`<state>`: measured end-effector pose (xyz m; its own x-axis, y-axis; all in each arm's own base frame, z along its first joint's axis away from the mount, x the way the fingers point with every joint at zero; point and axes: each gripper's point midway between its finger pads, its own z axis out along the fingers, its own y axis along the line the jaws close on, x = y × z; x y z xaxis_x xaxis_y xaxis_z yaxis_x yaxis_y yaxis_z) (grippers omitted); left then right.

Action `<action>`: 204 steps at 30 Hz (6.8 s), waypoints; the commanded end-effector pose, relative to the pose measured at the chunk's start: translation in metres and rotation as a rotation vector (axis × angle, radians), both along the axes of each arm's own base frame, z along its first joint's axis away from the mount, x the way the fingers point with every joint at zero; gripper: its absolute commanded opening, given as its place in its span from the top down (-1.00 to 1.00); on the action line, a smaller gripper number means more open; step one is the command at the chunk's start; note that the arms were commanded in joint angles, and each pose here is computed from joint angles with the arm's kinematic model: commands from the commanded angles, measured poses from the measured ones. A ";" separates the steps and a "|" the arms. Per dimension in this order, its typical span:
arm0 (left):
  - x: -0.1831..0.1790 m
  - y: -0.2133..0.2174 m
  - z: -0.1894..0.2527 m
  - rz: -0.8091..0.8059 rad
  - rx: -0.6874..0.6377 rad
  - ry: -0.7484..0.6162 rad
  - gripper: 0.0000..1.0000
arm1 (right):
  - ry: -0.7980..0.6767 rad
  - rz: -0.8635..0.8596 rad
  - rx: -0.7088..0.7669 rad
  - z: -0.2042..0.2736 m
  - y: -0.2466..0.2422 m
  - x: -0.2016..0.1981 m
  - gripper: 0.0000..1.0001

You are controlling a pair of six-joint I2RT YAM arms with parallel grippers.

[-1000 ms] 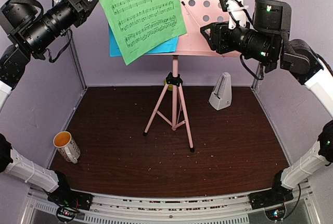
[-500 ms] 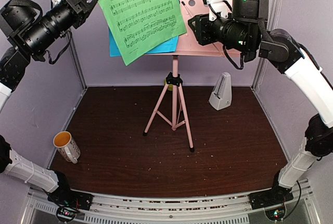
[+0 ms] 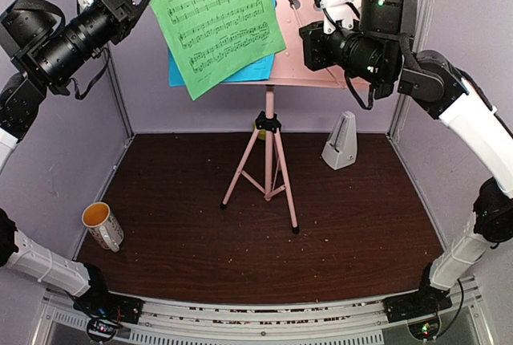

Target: Set up the instrument practice props

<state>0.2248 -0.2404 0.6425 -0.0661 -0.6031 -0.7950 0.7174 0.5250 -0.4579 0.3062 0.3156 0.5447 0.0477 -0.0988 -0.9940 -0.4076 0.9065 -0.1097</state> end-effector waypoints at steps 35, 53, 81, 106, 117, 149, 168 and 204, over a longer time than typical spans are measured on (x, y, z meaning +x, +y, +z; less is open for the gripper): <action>0.041 -0.118 0.023 -0.224 0.204 -0.243 1.00 | -0.211 0.189 0.113 0.019 -0.015 -0.034 1.00; 0.050 -0.153 0.017 -0.371 0.153 -0.272 0.98 | -0.235 0.231 0.135 0.020 -0.012 -0.038 1.00; 0.044 -0.147 0.020 -0.356 0.177 -0.288 0.30 | -0.225 0.220 0.139 0.016 -0.013 -0.035 1.00; 0.052 -0.143 -0.009 -0.313 0.219 -0.223 0.66 | -0.223 0.225 0.141 0.015 -0.014 -0.035 1.00; 0.043 -0.116 -0.015 -0.147 0.277 -0.174 0.51 | -0.223 0.221 0.141 0.013 -0.014 -0.034 1.00; 0.071 -0.131 -0.064 0.159 0.526 -0.015 1.00 | -0.224 0.222 0.151 0.014 -0.016 -0.035 1.00; 0.075 -0.155 -0.070 0.104 0.524 -0.027 1.00 | -0.226 0.228 0.147 0.013 -0.015 -0.035 1.00; 0.054 -0.139 -0.047 0.157 0.528 -0.079 1.00 | -0.211 0.183 0.170 0.014 -0.020 -0.029 0.61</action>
